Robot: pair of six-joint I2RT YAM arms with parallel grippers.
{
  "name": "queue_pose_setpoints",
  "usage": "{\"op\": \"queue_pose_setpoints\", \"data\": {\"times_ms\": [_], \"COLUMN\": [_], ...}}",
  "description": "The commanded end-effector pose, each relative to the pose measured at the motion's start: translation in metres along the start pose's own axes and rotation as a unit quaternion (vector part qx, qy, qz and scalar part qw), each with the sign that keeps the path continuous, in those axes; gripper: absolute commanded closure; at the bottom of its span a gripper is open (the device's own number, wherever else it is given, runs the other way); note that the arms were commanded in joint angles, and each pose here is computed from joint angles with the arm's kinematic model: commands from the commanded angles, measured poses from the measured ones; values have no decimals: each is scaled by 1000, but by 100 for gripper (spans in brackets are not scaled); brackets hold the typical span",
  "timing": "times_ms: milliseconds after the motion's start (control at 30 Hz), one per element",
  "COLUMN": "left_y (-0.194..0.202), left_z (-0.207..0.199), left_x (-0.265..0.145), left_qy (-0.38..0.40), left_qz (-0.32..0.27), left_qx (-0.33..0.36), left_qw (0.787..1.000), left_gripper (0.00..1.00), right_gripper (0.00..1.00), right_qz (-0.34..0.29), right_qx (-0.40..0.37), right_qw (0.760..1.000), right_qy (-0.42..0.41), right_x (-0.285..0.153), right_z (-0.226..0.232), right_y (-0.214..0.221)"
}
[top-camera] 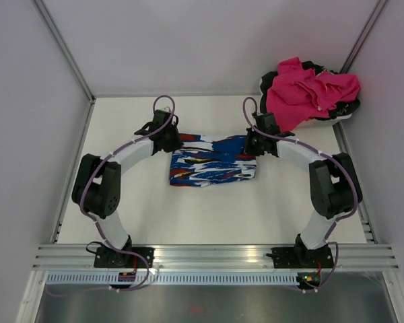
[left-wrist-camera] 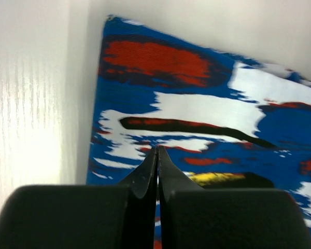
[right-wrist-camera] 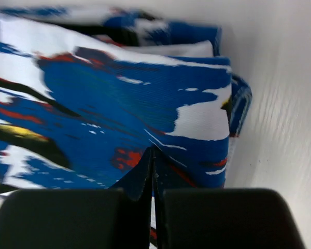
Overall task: Fold and stack the trousers
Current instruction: Fold the trousers
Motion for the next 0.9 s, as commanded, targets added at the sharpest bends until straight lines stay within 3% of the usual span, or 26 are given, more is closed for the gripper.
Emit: {"op": "queue_pose_setpoints", "data": {"times_ms": [0, 167, 333, 367, 400, 433, 500, 567, 600, 733, 767, 867], "left_y": [-5, 11, 10, 11, 9, 20, 29, 42, 52, 67, 69, 80], "left_z": [2, 12, 8, 8, 3, 8, 10, 15, 18, 20, 19, 17], "left_x": [21, 32, -3, -10, -30, -36, -55, -79, -91, -108, -108, -98], "left_qy": [-22, -42, -21, -16, 13, 15, 30, 45, 55, 105, 118, 153], "left_qz": [-13, 22, 11, 12, 0, 10, 9, 2, 0, -13, -18, -24], "left_qx": [-7, -5, 7, 7, 13, 15, 19, 25, 27, 32, 24, 10], "left_qw": [1000, 999, 1000, 1000, 1000, 1000, 999, 999, 998, 994, 993, 988], "left_gripper": [98, 98, 98, 98, 97, 88, 80, 48, 33, 32, 36, 49], "right_gripper": [100, 100, 100, 98, 90, 84, 63, 40, 37, 42, 52, 68], "right_qz": [-13, -20, -37, -53, -53, -54, -68, -65, -47, -27, -34, -16], "right_qx": [2, -4, -31, -35, -36, -36, -38, -35, -33, -7, -3, 15], "right_qw": [999, 999, 999, 998, 998, 998, 997, 996, 997, 992, 991, 996], "right_qy": [29, 27, 22, 9, 8, 7, -11, -42, -51, -120, -128, -85], "right_x": [15, 0, -37, -53, -61, -68, -91, -107, -106, -105, -101, -81], "right_z": [-14, -15, -5, 0, 1, 0, 4, 5, 0, -7, -9, -28], "right_y": [10, 16, 6, 2, 4, 8, 12, 24, 37, 71, 74, 94]}}
Point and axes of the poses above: each gripper's point midway between its finger pads, its own x axis out along the fingers, its own z axis along the line the jaws close on, y = z × x, the point moved 10 cm from there along -x, back along the fingers, and after that the axes turned 6 degrees about x, right-handed, at the moved point
